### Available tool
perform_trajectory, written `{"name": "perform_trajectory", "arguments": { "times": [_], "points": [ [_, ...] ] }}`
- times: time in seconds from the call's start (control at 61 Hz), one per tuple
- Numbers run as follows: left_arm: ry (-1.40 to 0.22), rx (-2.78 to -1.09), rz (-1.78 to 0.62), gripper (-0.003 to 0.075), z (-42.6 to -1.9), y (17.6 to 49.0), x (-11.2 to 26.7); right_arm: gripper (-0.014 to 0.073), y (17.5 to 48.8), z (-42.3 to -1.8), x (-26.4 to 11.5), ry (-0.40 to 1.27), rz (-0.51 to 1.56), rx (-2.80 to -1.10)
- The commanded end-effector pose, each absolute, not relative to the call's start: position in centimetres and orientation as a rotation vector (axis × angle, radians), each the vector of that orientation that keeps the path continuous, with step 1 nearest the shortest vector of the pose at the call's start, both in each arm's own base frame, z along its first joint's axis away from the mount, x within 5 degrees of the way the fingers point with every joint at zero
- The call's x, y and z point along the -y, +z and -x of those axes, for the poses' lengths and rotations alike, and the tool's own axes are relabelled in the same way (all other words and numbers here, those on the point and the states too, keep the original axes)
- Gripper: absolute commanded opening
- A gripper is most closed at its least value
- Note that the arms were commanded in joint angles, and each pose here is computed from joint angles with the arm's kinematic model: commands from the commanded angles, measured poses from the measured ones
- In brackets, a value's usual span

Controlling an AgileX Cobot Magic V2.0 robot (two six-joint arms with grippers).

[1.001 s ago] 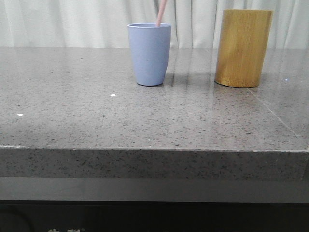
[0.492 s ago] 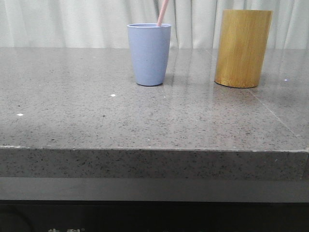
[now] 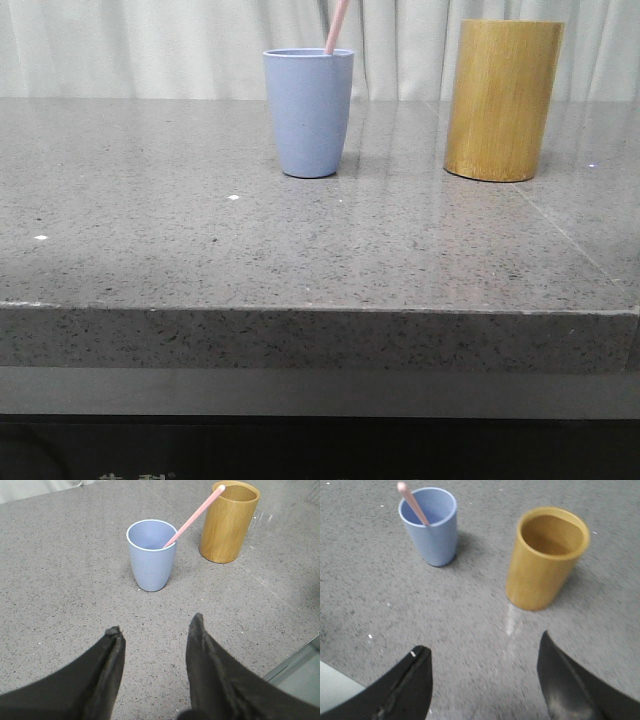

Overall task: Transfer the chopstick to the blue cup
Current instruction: 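Open the right gripper and withdraw it from the blue cup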

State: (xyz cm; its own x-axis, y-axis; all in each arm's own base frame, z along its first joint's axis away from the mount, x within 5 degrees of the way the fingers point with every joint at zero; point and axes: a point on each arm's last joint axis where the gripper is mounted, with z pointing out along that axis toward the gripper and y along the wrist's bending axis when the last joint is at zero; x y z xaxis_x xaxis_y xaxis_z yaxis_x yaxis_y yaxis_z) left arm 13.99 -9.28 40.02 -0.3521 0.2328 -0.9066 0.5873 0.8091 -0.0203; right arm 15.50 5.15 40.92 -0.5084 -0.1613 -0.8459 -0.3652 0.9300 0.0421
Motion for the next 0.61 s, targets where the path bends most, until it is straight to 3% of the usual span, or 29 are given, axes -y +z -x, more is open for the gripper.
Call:
{"name": "perform_trajectory", "arguments": {
  "times": [0.0,0.213,0.41,0.509,0.591],
  "points": [
    [-0.457,-1.831,-0.563,0.0293,-13.9,41.8,9.3,0.0477,41.7,-13.2,-4.1,0.248,0.327,-1.997],
    [-0.457,-1.831,-0.563,0.0293,-13.9,41.8,9.3,0.0477,39.8,-9.3,-3.2,0.246,0.321,-1.953],
    [-0.457,-1.831,-0.563,0.0291,-13.9,41.8,9.3,0.047,39.0,-8.1,-2.9,0.246,0.32,-1.938],
    [-0.457,-1.831,-0.563,0.0248,-13.9,41.8,9.3,0.0398,39.0,-8.1,-2.9,0.246,0.32,-1.938],
    [-0.457,-1.831,-0.563,0.0179,-13.9,41.8,9.3,0.0288,39.0,-8.1,-2.9,0.246,0.319,-1.937]
  ]
}}
